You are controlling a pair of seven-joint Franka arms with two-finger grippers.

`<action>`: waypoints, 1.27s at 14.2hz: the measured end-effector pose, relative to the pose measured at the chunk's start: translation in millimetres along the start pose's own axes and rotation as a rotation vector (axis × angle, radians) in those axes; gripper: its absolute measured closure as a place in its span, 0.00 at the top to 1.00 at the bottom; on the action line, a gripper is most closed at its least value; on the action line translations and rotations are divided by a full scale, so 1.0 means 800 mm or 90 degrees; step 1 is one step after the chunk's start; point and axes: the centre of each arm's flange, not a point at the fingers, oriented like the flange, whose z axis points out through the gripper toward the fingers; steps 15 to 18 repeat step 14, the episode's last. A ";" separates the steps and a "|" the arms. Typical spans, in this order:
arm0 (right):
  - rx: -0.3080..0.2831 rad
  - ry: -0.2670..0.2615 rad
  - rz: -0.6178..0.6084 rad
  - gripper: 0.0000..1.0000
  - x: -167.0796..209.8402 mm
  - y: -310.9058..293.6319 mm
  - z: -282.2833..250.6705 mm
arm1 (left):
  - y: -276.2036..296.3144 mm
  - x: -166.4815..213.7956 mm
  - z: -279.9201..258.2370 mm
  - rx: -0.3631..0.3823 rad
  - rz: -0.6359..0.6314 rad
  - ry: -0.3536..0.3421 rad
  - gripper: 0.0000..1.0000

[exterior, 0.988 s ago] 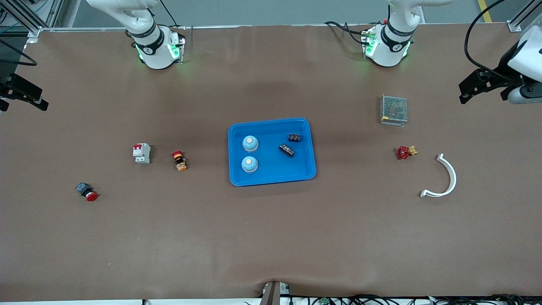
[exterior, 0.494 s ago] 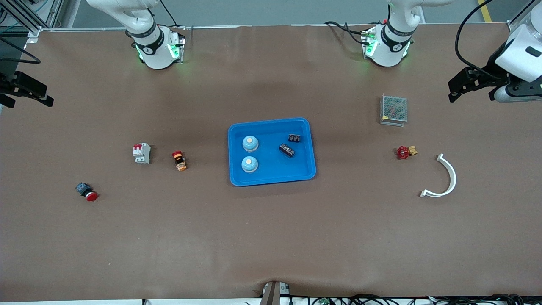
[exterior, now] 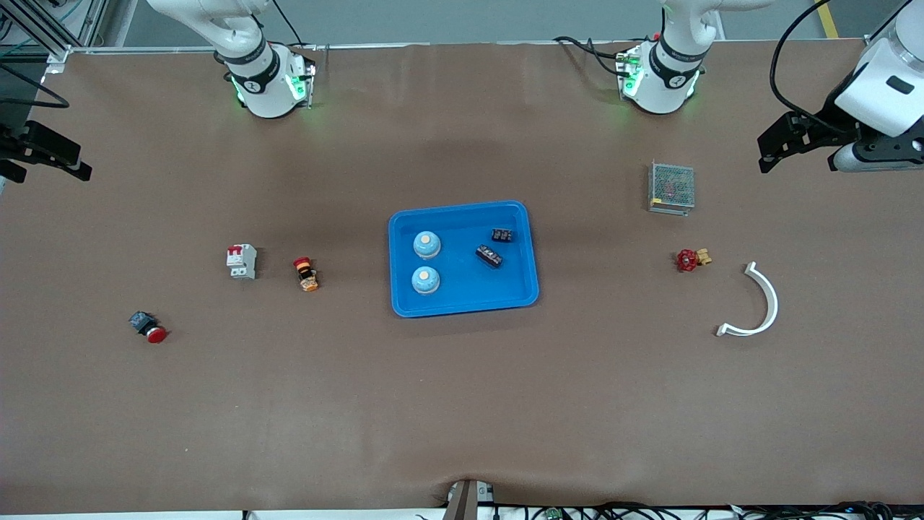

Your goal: Place electrolytic capacitor and blue bell in tray

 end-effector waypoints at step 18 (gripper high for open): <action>0.000 0.000 0.004 1.00 0.000 0.004 0.000 | -0.001 -0.007 -0.005 0.003 0.000 -0.024 1.00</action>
